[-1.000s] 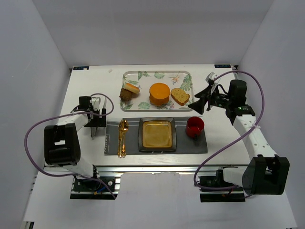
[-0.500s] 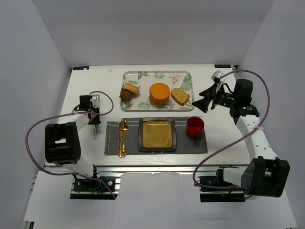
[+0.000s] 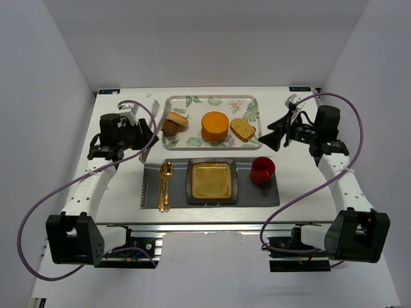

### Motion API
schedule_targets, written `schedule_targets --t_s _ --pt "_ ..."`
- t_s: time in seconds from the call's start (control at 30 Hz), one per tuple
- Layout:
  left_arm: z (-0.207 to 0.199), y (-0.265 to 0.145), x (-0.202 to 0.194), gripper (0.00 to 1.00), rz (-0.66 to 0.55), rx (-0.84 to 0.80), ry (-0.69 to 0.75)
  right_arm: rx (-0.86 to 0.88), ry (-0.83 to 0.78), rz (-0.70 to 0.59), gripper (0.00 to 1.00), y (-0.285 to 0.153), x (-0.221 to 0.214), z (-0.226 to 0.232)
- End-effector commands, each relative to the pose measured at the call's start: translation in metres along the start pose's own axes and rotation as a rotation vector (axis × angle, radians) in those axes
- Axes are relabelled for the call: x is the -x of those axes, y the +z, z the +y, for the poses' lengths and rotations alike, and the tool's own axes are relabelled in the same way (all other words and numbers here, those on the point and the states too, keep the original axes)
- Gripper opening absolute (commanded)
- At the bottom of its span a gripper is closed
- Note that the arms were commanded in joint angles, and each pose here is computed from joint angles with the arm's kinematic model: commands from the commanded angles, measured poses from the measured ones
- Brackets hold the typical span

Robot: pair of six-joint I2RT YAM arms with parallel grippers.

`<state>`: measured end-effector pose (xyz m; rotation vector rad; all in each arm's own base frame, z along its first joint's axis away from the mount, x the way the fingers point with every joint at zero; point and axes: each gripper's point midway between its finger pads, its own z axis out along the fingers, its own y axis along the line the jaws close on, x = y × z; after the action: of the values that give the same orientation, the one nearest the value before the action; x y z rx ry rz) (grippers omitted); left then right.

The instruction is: Place the bread

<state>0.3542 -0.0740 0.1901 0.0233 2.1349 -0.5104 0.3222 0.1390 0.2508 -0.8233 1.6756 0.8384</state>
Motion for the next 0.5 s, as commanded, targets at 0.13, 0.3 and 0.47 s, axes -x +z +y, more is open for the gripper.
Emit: schedule_targets --t_s 0.13,0.3,0.47 --pt "-0.061 0.002 -0.005 0.61 0.079 -0.201 -0.168 0.032 -0.056 -0.054 0.79 0.0 0.027 0.002" --pt "-0.077 0.019 -0.002 0.61 0.111 -0.228 -0.195 0.037 -0.059 -0.055 0.79 -0.002 0.024 0.007" --pt "-0.087 0.037 0.001 0.61 0.129 -0.242 -0.208 0.034 -0.064 -0.058 0.79 -0.004 0.022 0.01"
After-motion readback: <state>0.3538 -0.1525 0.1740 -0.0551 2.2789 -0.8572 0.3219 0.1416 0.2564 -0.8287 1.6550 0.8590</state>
